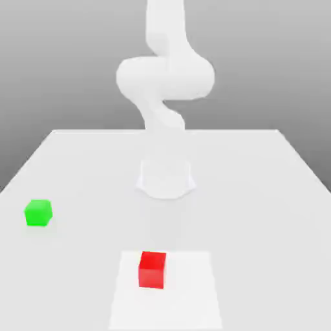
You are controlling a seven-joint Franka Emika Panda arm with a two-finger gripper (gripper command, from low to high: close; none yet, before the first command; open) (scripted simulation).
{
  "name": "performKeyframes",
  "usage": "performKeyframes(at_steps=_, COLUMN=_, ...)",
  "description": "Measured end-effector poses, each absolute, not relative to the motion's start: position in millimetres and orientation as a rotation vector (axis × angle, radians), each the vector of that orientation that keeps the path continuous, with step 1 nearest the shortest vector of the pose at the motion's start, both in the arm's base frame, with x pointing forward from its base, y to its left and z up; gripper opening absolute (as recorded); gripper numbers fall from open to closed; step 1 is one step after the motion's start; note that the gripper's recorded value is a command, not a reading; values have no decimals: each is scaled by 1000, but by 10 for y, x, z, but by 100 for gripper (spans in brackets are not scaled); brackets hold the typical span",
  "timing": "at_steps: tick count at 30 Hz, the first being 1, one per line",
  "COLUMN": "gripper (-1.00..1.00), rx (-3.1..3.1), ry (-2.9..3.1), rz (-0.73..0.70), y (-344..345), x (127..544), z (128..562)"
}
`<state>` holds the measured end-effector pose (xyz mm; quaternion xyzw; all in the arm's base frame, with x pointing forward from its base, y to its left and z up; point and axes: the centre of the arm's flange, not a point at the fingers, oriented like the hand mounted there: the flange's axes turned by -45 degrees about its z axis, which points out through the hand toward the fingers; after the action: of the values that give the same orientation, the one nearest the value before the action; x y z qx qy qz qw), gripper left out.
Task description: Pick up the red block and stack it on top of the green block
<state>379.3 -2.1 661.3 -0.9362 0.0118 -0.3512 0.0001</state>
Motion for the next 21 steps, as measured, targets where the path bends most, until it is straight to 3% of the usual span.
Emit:
performKeyframes(at_steps=4, gripper=0, rx=-3024, ry=68, rz=-875, y=-76, x=4242, z=5623)
performKeyframes(at_steps=9, gripper=0, rx=-3094, ry=105, rz=-597, y=-154, x=4450, z=4410)
performKeyframes(at_steps=18, gripper=0, rx=-3139, ry=172, rz=-92, y=-256, x=4013, z=2412)
performKeyframes(at_steps=21, gripper=0, rx=-3136, ry=181, rz=-12, y=-258, x=3877, z=1985)
